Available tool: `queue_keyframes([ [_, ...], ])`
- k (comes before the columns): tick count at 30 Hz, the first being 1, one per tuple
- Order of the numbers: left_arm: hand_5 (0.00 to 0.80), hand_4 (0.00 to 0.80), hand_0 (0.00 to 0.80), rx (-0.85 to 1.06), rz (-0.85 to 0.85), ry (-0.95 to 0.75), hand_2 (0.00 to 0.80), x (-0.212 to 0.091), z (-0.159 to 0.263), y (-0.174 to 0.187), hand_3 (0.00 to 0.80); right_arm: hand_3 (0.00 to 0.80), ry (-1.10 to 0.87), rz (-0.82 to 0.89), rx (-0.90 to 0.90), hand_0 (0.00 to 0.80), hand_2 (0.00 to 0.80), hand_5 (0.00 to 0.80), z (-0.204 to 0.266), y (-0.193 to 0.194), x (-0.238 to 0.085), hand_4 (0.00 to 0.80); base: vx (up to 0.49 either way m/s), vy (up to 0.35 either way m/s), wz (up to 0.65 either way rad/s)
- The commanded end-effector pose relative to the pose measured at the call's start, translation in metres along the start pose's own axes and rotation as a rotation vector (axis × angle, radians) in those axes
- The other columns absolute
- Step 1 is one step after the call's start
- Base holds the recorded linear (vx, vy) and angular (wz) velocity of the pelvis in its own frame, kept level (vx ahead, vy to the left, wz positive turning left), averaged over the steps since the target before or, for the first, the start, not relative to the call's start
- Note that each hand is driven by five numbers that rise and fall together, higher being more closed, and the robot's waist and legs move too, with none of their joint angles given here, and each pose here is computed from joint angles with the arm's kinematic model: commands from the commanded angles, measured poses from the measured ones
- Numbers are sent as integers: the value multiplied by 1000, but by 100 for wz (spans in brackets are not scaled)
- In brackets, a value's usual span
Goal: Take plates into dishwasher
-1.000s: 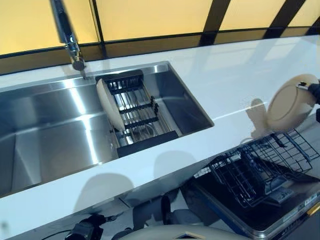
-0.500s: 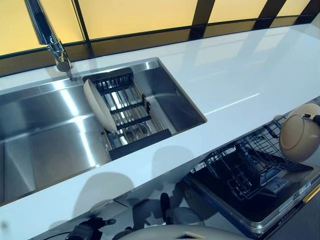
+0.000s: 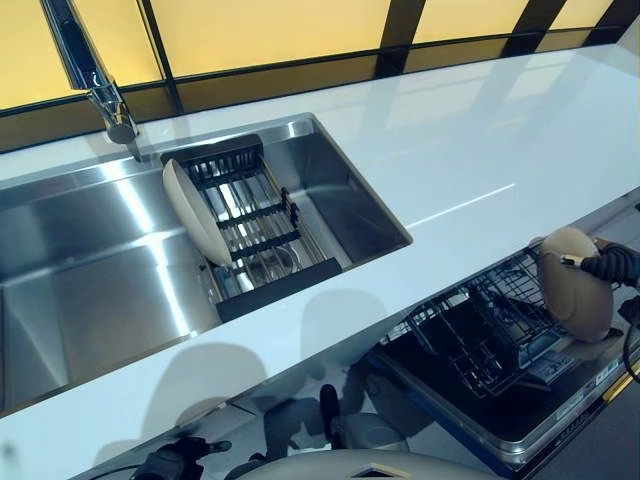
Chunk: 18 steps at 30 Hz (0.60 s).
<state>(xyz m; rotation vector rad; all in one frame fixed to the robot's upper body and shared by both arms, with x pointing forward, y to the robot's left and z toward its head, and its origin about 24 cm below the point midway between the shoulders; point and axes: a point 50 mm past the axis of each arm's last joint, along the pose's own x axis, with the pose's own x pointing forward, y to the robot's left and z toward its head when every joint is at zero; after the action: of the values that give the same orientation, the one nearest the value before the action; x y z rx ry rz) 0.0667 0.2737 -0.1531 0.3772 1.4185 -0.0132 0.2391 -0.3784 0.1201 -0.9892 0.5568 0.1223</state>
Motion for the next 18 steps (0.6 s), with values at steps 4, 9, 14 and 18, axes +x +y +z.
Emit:
queue_keyframes([
  [4,0,0,0,23,104,-89,0,-5,33,37,0,800,-84,-15,-69,800,800,800,18,1,11,800,0,0,0],
  [9,0,0,0,30,104,-91,0,-5,33,38,0,800,-81,52,-48,800,800,800,16,14,18,800,0,0,0],
  [14,0,0,0,39,100,-91,0,-6,32,38,0,800,-88,115,-46,800,800,800,16,25,22,800,0,0,0],
  [18,0,0,0,46,99,-97,0,-6,34,37,0,800,-79,131,-31,800,800,800,15,35,27,800,0,0,0],
])
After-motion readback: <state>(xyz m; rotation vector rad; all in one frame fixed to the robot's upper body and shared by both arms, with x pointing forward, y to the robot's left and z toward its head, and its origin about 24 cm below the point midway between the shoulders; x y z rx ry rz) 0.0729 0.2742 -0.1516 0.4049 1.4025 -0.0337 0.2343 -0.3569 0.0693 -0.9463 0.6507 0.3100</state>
